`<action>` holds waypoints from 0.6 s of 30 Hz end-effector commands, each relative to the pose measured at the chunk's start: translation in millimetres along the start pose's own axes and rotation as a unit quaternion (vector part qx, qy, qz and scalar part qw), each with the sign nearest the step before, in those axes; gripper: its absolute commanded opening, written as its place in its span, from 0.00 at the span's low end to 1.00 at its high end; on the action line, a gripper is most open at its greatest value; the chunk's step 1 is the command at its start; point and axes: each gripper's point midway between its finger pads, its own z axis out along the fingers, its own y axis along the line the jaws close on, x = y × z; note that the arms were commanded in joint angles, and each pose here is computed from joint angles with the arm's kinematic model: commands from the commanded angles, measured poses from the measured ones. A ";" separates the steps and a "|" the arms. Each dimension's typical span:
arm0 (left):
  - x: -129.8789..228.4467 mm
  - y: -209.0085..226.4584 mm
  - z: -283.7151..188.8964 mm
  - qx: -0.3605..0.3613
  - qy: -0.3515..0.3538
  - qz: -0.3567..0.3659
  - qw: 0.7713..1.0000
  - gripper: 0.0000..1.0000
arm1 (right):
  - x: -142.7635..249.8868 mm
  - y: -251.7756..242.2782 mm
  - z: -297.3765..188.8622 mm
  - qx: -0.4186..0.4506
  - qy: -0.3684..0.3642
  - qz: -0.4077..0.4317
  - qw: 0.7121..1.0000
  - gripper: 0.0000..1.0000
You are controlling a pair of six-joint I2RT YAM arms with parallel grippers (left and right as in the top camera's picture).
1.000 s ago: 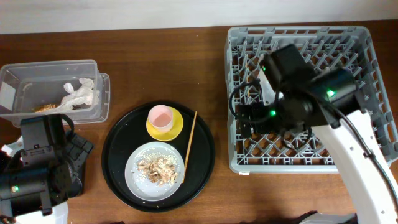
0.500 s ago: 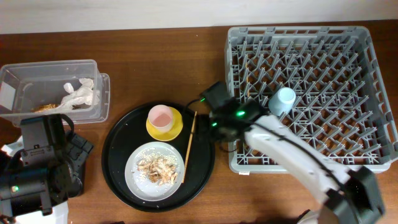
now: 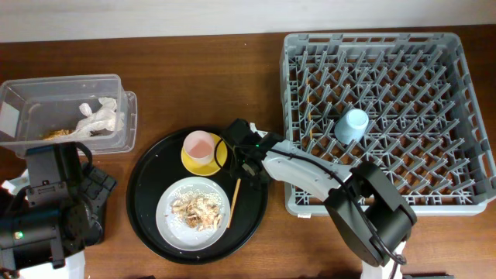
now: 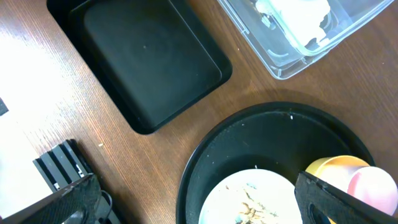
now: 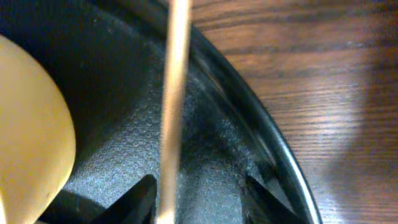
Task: Sort waste into correct bins and load items into the dishwasher rack
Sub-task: 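Place the second chopstick in the rack with the right gripper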
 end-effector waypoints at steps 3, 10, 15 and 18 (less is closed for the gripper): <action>-1.2 0.8 -1.6 0.001 -0.002 -0.007 1.000 0.99 | 0.3 5.8 -8.3 -0.002 -0.002 -0.002 1.000 0.06; -1.3 0.7 -1.6 0.001 -0.003 -0.007 1.000 0.99 | -143.3 -38.4 -220.1 -0.029 -0.198 -0.190 0.961 0.04; -1.3 0.7 -1.6 0.001 -0.003 -0.007 1.000 0.99 | -200.9 -153.4 -194.3 0.070 -0.190 -0.091 0.975 0.06; -1.2 0.8 -1.6 0.001 -0.002 -0.007 1.000 0.99 | -206.9 -166.6 -161.1 0.067 -0.157 -0.081 0.982 0.09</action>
